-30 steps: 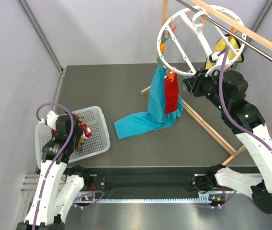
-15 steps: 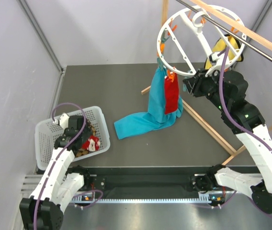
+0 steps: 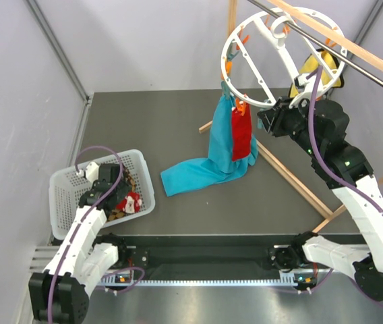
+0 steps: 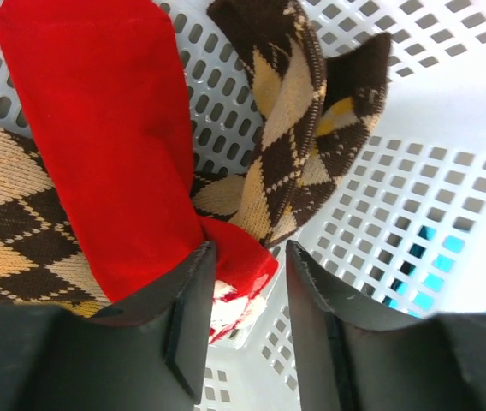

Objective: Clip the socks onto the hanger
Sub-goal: Pick up the sock from the bin.

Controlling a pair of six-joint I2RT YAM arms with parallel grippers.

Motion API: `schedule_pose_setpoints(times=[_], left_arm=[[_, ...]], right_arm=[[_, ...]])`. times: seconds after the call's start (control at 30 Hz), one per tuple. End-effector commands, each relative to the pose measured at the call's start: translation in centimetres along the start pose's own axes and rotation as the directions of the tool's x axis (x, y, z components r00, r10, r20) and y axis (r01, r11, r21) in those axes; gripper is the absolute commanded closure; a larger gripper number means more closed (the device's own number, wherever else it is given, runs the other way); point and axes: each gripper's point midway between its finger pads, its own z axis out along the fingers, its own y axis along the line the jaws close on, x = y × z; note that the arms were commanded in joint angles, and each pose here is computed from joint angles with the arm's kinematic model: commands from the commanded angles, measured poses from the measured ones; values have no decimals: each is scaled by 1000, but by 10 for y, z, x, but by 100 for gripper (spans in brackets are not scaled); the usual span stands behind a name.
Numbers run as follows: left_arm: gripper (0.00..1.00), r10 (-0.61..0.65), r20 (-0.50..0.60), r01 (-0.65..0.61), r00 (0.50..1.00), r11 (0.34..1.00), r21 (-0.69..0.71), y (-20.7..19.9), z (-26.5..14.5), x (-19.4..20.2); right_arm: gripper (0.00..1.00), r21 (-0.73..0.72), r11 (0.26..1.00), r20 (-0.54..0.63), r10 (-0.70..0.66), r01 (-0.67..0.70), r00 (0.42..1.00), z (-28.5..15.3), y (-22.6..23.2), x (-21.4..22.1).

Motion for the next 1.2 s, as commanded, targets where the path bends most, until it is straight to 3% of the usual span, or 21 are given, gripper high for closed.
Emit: schedule_pose_setpoints(times=[0.0,0.17,0.53,0.63,0.7,0.8,0.9,1.0,1.1,1.17], left_arm=[[59,-12,25,13,1000,999,-39,8,4,-2],[66,-6,32,8,999,998,-61,15,5,-1],[100,27,22,-27,999,1000,-10,8,1,0],[100,36,20,-37,999,998,54,-4,-12,-6],[100,39,-16,-35,999,981,192,-32,-30,-7],[100,41,-31,-18,999,846,533,-95,-91,-20],[100,50,-19,-23,999,716,697,-128,-137,-33],[100,50,6,-34,999,586,809,-152,-179,-46],[100,54,-8,-14,999,394,919,-177,-225,-52],[100,70,-83,60,994,288,956,-186,-246,-47]], right_arm=[[100,-13,1000,-76,4,-5,997,-5,0,20],[100,-15,1000,-75,6,-7,997,-5,0,20],[100,-17,1000,-77,9,-10,997,-4,1,20],[100,-16,1000,-84,5,-6,996,-4,1,22],[100,-14,1000,-79,6,-7,997,-4,0,20],[100,-16,1000,-77,7,-9,997,-5,1,19],[100,-21,1000,-74,10,-12,997,-6,2,17],[100,-28,999,-70,20,-22,997,-6,4,15],[100,-54,998,-73,26,-30,997,-8,9,14],[100,-61,997,-69,32,-36,997,-9,11,12]])
